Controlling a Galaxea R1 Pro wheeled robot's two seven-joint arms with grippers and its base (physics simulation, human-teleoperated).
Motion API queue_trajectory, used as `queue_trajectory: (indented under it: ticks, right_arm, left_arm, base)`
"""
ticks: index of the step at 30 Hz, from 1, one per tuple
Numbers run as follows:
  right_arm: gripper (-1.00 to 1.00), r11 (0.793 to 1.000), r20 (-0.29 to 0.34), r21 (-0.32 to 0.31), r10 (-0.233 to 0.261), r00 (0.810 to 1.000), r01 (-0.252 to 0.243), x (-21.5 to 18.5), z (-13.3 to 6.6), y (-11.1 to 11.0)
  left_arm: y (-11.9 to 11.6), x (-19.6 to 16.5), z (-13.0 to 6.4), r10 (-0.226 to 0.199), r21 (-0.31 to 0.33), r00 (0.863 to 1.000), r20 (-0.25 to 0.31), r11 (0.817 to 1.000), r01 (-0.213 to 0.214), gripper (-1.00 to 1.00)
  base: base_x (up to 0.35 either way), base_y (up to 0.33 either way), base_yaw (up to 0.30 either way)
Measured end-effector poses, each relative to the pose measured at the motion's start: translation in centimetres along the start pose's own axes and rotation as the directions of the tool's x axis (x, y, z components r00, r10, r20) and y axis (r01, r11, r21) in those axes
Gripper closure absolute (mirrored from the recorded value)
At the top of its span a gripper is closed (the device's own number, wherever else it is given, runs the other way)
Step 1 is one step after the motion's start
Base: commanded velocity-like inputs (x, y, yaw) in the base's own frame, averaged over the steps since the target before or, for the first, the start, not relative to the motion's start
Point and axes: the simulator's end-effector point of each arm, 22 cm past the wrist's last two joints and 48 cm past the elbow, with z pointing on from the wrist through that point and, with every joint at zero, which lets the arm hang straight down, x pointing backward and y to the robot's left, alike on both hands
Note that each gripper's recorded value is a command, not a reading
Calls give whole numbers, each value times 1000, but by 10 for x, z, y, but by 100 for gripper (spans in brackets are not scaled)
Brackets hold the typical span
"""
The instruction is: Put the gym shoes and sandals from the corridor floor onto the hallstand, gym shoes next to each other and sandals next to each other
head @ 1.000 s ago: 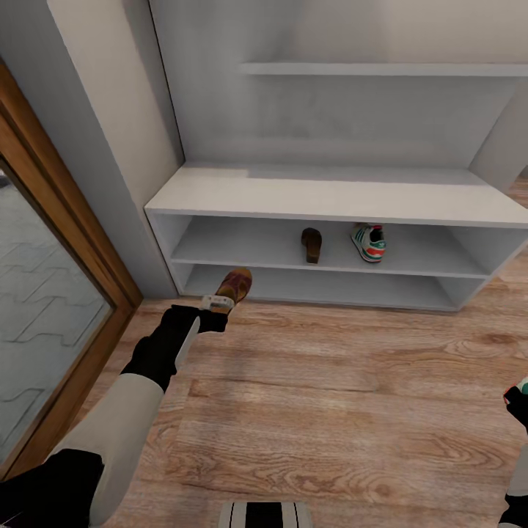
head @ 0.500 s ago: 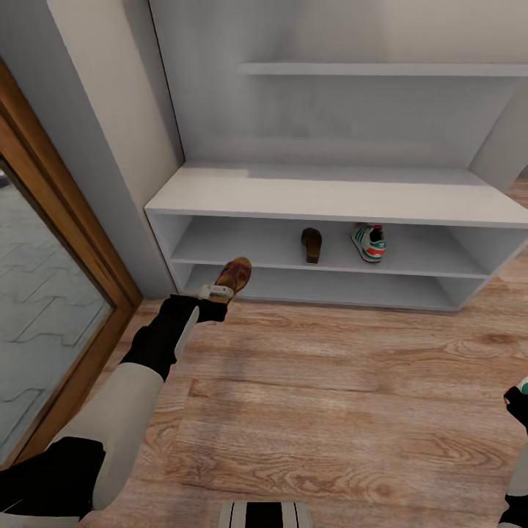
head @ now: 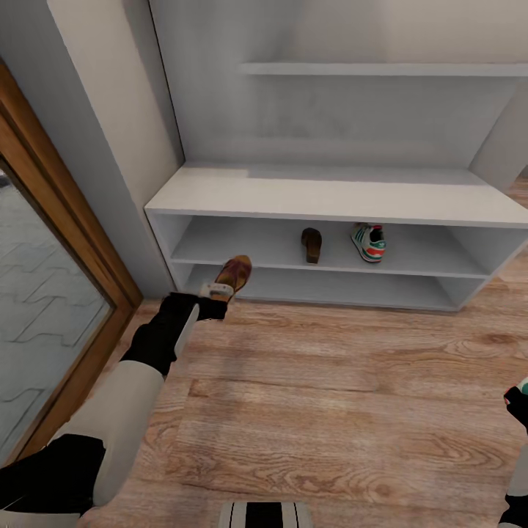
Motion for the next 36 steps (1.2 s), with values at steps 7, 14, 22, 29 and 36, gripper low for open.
queue_trajectory:
  ticks: [7,14,22,29,36]
  right_arm:
    - [100,1000,4,11,-11,1000,11,-2,1,-4]
    - [100,1000,7,19,-12,1000,12,-5,1,-9]
    - [100,994,123,65,-90,988,83,-94,18,-46]
    - [100,984,226,114,-157,961,134,-175,22,-73]
    - [100,982,236,128,-164,958,137,-184,21,-79]
  left_arm:
    - [2,-14,-5,-1,-3,1000,-5,1000,1,100]
    - [4,-30,-10,1,-7,1000,8,1000,-1,100]
    - [5,-32,-14,-2,-10,1000,-22,1000,1,100]
    - [5,-30,-13,-5,-10,1000,-28,1000,4,100]
    - [3,17,6,-14,-5,990,-142,1000,13,100]
  base:
    - [0,0,0]
    - [0,0,0]
    - [0,0,0]
    - [0,0,0]
    - [0,0,0]
